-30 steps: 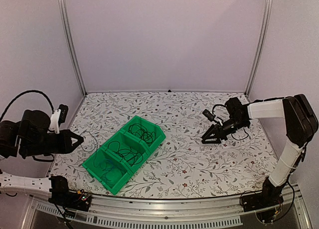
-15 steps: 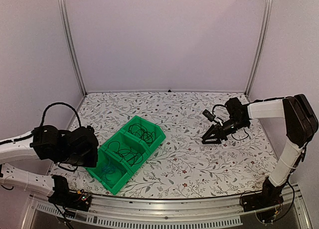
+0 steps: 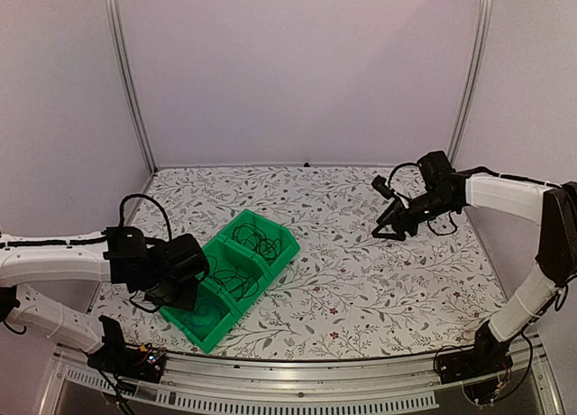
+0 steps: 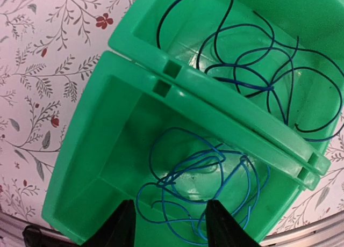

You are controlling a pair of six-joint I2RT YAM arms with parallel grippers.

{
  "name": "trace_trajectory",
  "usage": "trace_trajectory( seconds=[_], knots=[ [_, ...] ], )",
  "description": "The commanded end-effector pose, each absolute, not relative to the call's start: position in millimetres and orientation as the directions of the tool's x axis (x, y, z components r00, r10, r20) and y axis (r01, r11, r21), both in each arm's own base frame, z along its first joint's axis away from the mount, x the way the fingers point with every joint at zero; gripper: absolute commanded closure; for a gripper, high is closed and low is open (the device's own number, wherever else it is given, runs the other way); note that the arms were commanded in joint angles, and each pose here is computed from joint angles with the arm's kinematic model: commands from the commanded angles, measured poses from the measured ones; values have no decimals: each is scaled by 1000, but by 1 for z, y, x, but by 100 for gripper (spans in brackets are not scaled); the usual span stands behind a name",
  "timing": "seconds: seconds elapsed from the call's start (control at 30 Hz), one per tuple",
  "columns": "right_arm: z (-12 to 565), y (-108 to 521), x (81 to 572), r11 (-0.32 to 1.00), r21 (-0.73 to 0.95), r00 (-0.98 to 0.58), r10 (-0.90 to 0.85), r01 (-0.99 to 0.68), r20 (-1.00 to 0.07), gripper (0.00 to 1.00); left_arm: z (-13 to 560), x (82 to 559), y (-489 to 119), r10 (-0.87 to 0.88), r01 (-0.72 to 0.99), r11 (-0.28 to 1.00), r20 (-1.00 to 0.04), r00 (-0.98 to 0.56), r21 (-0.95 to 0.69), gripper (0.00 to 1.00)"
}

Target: Untangle the cables

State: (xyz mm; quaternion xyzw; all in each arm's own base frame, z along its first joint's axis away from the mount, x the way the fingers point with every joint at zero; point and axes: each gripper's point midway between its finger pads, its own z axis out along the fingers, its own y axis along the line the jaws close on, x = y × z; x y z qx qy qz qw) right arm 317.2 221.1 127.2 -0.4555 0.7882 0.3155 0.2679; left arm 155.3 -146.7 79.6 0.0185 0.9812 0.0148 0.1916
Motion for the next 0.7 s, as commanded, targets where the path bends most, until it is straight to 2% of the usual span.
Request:
trace_trajectory(
  seconds=[0.0,0.07,0.2,0.4,0.5,0.67],
  knots=[
    [187,184,367,597,-84,-343,-564,-798,-751,36,100,159,-145,79,51,995,-356,-931,88,49],
    [208,165,380,672,-154,-346,-547,-724,-762,30,115,164,-149,94,66,994,-373,-923,86,46],
    [243,140,391,782,-197,-362,-475,-591,-802,2,157,187,-164,138,109,990,-467,-873,88,44],
    [264,119,398,903,-136,-394,-308,-408,-866,1,214,240,-193,207,147,978,-643,-738,147,39],
    [280,120,391,899,-134,-362,-300,-417,-883,1,231,269,-211,224,174,974,-729,-647,145,33],
    [307,128,369,867,-129,-296,-299,-481,-907,1,255,309,-241,168,243,969,-820,-547,37,33]
  ],
)
